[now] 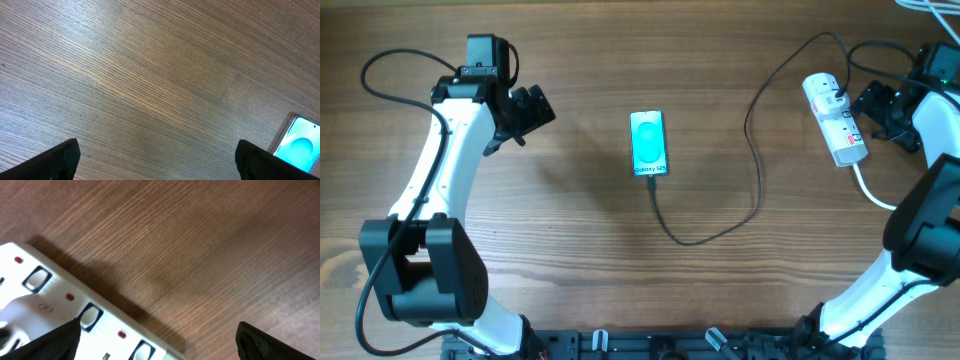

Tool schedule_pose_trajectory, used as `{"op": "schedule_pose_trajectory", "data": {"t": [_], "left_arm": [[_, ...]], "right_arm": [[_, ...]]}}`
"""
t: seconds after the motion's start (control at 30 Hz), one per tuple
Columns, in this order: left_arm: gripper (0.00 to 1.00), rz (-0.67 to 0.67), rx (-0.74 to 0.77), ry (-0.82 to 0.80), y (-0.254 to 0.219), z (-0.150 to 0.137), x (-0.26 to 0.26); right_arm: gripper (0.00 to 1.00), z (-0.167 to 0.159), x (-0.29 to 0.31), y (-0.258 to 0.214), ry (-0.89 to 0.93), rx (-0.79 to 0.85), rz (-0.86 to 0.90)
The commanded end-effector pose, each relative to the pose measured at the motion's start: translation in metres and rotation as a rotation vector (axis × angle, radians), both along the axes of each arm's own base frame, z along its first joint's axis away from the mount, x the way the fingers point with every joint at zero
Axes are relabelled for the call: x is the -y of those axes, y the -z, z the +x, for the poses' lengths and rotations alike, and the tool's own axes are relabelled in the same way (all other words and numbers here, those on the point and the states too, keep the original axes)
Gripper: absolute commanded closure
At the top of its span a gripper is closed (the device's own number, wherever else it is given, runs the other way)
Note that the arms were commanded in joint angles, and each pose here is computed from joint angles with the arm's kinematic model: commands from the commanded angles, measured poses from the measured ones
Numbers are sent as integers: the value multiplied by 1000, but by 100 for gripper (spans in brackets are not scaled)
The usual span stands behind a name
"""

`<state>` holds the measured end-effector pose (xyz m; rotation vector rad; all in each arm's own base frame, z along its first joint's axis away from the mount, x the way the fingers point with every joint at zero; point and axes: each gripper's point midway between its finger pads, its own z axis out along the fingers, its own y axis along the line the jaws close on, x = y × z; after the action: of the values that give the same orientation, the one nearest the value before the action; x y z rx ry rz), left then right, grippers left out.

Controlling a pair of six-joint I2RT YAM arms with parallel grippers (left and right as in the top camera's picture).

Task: Plug charger to phone and switch on socket

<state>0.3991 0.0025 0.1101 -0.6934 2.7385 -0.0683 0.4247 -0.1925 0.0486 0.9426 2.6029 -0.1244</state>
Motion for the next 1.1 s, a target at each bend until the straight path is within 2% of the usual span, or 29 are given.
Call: {"op": "schedule_pose_trajectory", "data": {"t": [0.0, 0.13, 0.43, 1.07], "left_arm": [[0, 15, 19, -2, -7, 4, -4], [0, 15, 19, -2, -7, 4, -4], [0, 15, 19, -2, -7, 4, -4], [0, 15, 19, -2, -7, 4, -4]], "right_arm": [[0, -3, -5, 28, -29, -58, 22], [0, -1, -7, 39, -85, -68, 25], [0, 19, -2, 40, -84, 8, 15], [0, -8, -28, 58, -110, -101, 146]]}}
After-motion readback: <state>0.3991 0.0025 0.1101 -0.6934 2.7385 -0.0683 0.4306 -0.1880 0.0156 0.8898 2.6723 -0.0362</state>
